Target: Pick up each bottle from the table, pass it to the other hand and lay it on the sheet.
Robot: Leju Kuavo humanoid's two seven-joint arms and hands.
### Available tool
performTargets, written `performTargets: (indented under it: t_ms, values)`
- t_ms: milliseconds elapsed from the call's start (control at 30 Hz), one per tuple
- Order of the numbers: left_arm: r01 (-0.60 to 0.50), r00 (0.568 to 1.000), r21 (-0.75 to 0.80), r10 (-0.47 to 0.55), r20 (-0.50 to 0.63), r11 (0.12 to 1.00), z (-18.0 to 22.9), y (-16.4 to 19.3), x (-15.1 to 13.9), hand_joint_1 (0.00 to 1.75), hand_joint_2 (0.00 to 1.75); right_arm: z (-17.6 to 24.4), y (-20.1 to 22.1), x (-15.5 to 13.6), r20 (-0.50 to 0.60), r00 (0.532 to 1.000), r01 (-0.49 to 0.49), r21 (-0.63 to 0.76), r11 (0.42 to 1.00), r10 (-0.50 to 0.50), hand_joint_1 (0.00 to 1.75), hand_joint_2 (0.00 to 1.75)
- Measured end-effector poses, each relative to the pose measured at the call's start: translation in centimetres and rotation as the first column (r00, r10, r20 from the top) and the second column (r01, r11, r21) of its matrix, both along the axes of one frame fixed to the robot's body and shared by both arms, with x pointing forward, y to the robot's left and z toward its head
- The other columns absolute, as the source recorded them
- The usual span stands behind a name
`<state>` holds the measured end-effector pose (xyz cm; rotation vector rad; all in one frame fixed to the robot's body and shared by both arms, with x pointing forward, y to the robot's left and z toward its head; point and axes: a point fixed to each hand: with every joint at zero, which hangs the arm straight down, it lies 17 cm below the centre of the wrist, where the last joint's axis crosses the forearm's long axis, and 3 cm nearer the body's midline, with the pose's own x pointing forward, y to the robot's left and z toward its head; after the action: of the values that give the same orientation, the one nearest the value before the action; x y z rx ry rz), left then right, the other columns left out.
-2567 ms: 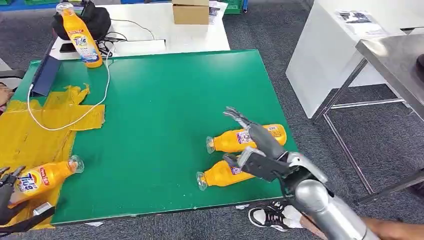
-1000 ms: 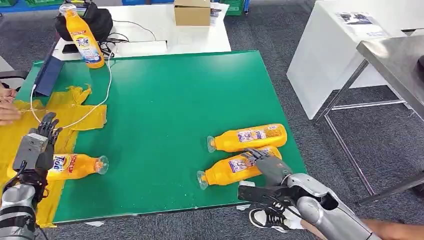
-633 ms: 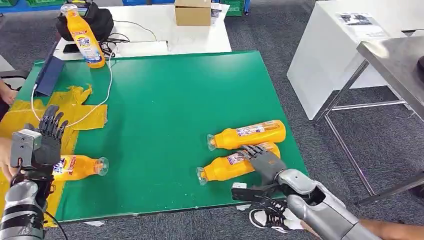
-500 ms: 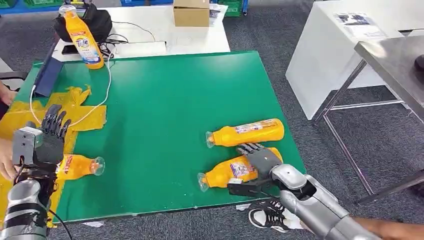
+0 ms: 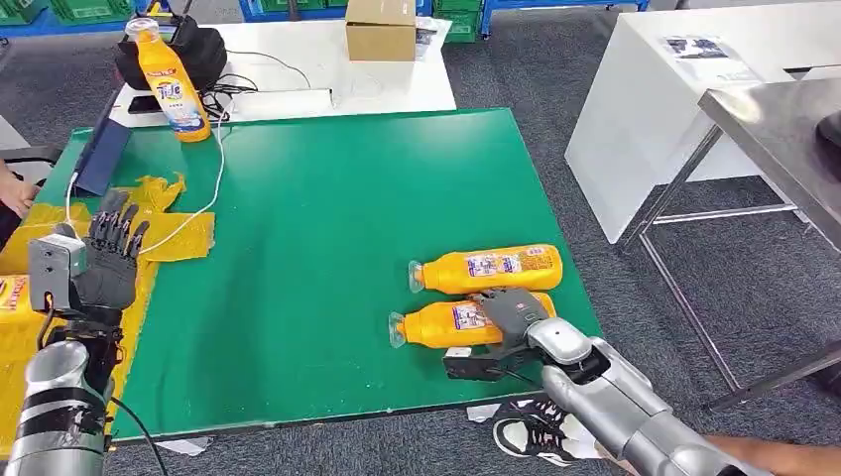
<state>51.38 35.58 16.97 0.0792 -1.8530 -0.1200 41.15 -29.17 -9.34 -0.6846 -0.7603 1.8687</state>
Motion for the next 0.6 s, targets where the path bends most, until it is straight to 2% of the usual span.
performTargets:
  t_ms: [33,100,133,167,200,267,300,367,433,533,600]
  values:
    - [0.008,1.0,-0.012,-0.008,-0.002,1.0,0.0,-0.1,0.0,0.0,0.0,0.0,0.2,0.0,-0.004,1.0,0.01,0.017,1.0,-0.01,1.75,1.75]
    - [0.033,0.999,-0.058,-0.034,-0.016,0.998,-0.1,-0.5,-0.1,0.0,0.0,0.1,1.7,-0.2,-0.027,0.997,0.081,0.145,0.986,-0.078,1.75,1.75]
    - [0.047,0.998,-0.087,-0.049,-0.024,0.995,-0.3,-0.7,-0.3,0.0,0.0,0.3,3.0,-0.2,-0.045,0.992,0.124,0.249,0.961,-0.116,1.75,1.75]
    - [0.065,0.997,-0.126,-0.069,-0.03,0.99,-0.5,-0.8,-0.8,0.0,0.0,1.6,5.4,0.2,-0.058,0.985,0.17,0.407,0.897,-0.16,1.75,1.75]
    - [0.085,0.995,-0.166,-0.091,-0.032,0.982,-0.7,-1.0,-1.5,0.0,1.75,3.2,7.2,0.7,-0.082,0.974,0.22,0.556,0.801,-0.21,1.75,1.75]
    - [0.132,0.989,-0.243,-0.146,-0.038,0.961,-1.2,-1.6,-3.5,0.0,1.75,7.0,10.5,1.4,-0.165,0.943,0.305,0.779,0.548,-0.29,1.75,1.75]
    - [0.161,0.984,-0.278,-0.177,-0.032,0.947,-1.1,-2.2,-4.6,0.0,1.75,9.5,12.7,1.5,-0.208,0.93,0.322,0.859,0.398,-0.303,1.75,1.75]
    - [0.187,0.978,-0.312,-0.205,-0.026,0.931,-0.9,-3.6,-5.9,0.0,1.75,13.0,15.5,1.2,-0.244,0.923,0.317,0.921,0.226,-0.297,1.75,1.75]
    - [0.198,0.976,-0.321,-0.217,-0.025,0.926,-0.6,-5.0,-6.6,0.0,1.75,16.4,17.4,1.4,-0.236,0.928,0.282,0.951,0.128,-0.288,1.75,1.75]
    - [0.229,0.971,-0.332,-0.238,0.013,0.915,0.6,-6.4,-7.3,0.0,1.75,20.2,18.5,1.7,-0.202,0.939,0.219,0.975,0.033,-0.278,1.75,1.75]
    - [0.266,0.963,-0.32,-0.264,0.05,0.909,1.8,-8.1,-7.8,0.0,1.75,21.6,19.5,1.6,-0.194,0.947,0.2,0.98,-0.006,-0.255,1.75,1.75]
